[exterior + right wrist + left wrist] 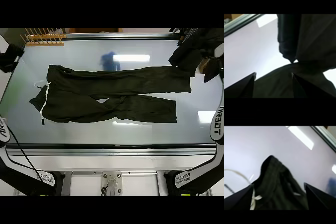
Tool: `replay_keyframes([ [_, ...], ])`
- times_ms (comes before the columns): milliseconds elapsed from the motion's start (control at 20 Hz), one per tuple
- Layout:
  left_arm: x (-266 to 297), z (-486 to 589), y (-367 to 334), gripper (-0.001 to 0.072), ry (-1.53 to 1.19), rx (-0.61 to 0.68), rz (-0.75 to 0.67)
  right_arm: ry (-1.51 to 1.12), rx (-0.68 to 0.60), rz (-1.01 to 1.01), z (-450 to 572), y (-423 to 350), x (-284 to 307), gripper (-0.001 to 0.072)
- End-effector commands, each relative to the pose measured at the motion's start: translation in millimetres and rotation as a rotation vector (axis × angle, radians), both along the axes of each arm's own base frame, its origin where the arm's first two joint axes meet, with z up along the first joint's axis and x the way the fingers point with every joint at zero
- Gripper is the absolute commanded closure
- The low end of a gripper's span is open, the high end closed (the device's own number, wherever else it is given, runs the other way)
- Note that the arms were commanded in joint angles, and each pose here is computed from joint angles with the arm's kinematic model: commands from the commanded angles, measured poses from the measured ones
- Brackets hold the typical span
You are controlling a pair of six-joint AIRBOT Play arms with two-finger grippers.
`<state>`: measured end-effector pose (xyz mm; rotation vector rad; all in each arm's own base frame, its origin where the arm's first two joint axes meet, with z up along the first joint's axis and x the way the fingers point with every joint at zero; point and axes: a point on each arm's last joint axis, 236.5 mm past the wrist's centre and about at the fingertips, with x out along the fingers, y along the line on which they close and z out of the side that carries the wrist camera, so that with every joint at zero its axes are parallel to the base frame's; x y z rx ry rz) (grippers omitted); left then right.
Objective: Fold the clothes and pants, and hang the long-sleeved shirts on hangers.
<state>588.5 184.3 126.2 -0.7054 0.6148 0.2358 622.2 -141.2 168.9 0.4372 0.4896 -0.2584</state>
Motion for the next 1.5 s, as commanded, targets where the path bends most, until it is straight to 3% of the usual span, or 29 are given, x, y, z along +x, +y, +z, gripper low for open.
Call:
replay_keyframes([
  [0,-88,-53,23,0.0014,0.318,0.012,0.005,0.223,-0.094,0.129,-8,7,-59,0.0224],
  [150,-180,-116,33,0.0014,0.567,0.009,0.055,0.402,-0.09,0.197,-33,20,-122,0.0224],
  [350,-233,-179,17,0.0014,0.566,-0.168,0.167,0.504,0.002,0.218,-77,48,-186,0.0225],
  [450,-231,-193,13,0.0014,0.493,-0.265,0.232,0.517,0.079,0.234,-100,68,-208,0.0224],
  [650,-213,-211,1,0.0015,0.448,-0.287,0.186,0.555,0.199,0.243,-139,95,-237,0.0225],
  [1100,-156,-225,-25,0.0015,0.466,-0.26,0.054,0.621,0.228,0.247,-161,100,-254,0.0224],
  [1150,-151,-227,-28,0.0054,0.468,-0.261,0.044,0.643,0.232,0.25,-164,101,-259,0.0224],
  [1200,-148,-229,-30,0.0276,0.472,-0.262,0.038,0.67,0.235,0.246,-168,99,-265,0.0222],
  [1250,-146,-231,-32,0.0563,0.475,-0.262,0.031,0.7,0.247,0.217,-175,92,-274,0.0203],
  [1300,-145,-230,-32,0.0693,0.474,-0.261,0.029,0.726,0.281,0.165,-185,85,-283,0.0167],
  [1450,-145,-219,-28,0.0693,0.453,-0.249,0.034,0.784,0.438,-0.056,-226,65,-317,0.0167],
])
